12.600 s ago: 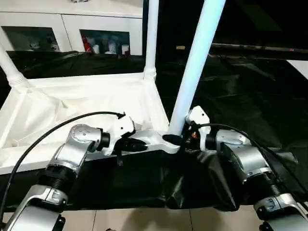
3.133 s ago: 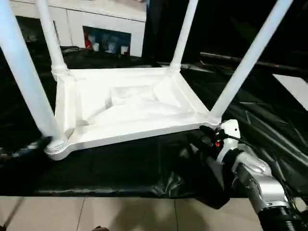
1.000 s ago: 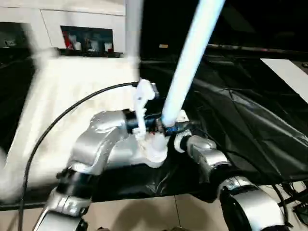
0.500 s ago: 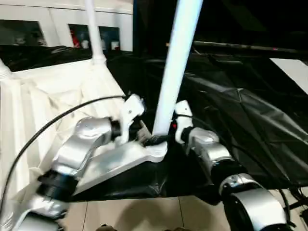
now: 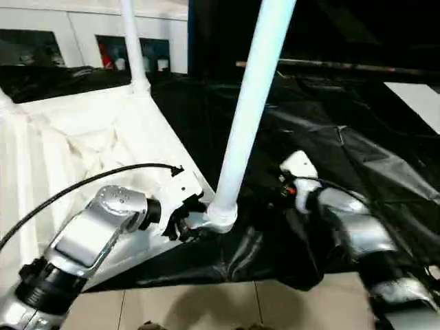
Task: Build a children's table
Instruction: Rotate table base
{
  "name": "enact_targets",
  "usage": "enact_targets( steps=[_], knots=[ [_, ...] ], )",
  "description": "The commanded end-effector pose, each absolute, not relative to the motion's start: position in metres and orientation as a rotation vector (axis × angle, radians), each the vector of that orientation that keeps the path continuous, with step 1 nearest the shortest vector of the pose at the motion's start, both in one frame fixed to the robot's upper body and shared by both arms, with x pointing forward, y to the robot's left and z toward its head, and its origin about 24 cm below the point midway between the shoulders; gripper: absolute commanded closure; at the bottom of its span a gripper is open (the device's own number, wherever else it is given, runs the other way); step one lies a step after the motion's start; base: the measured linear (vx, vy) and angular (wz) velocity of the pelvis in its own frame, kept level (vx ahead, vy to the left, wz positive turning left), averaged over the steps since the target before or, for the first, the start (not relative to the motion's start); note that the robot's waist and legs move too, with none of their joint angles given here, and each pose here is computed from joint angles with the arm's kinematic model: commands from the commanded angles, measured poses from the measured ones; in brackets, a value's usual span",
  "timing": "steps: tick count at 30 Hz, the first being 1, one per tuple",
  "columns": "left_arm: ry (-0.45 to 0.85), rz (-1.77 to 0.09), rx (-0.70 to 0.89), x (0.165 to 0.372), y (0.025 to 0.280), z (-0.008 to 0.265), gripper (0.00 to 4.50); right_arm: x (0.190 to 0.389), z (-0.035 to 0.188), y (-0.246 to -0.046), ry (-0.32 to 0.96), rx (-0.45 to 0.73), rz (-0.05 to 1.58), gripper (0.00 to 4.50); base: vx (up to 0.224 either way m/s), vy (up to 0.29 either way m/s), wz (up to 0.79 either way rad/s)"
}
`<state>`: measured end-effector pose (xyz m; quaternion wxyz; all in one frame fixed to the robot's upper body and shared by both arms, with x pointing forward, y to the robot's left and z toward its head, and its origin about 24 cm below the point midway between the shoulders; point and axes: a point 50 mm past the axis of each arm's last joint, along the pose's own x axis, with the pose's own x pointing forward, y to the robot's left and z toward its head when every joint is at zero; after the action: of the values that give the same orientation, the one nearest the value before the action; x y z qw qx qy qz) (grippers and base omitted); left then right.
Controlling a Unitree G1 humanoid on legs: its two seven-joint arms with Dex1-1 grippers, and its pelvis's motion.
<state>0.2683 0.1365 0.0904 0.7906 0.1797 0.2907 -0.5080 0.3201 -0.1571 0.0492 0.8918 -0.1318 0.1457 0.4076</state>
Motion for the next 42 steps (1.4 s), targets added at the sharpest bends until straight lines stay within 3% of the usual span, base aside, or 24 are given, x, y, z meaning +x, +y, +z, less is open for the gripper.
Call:
enact_targets(
  steps=[1, 7, 16, 20, 21, 33, 42],
  knots=[
    [0.677, -1.040, 0.414, 0.267, 0.142, 0.089, 1.29, 0.311, 0.059, -0.153, 0.298, -0.277, 0.950, 1.32, 0.000, 0.000, 0.00],
    [0.752, -1.016, 0.473, 0.258, 0.151, 0.088, 1.83, 0.280, 0.072, -0.159, 0.380, -0.328, 1.179, 1.32, 0.000, 0.000, 0.00],
    [0.738, -0.979, 0.509, 0.256, 0.157, 0.094, 2.66, 0.273, 0.082, -0.165, 0.421, -0.398, 1.200, 1.32, 0.000, 0.000, 0.00],
    [0.722, -1.002, 0.506, 0.255, 0.158, 0.096, 2.66, 0.272, 0.083, -0.165, 0.429, -0.400, 1.202, 1.32, 0.000, 0.000, 0.00],
    [0.719, -1.022, 0.508, 0.253, 0.158, 0.097, 2.42, 0.272, 0.083, -0.165, 0.432, -0.397, 1.206, 1.32, 0.000, 0.000, 0.00],
    [0.709, -1.076, 0.500, 0.245, 0.172, 0.116, 1.41, 0.275, 0.092, -0.162, 0.404, -0.392, 1.205, 1.32, 0.000, 0.000, 0.00],
    [0.755, -1.103, 0.527, 0.238, 0.179, 0.114, 1.41, 0.273, 0.090, -0.159, 0.414, -0.388, 1.219, 1.32, 0.000, 0.000, 0.00]
  ],
)
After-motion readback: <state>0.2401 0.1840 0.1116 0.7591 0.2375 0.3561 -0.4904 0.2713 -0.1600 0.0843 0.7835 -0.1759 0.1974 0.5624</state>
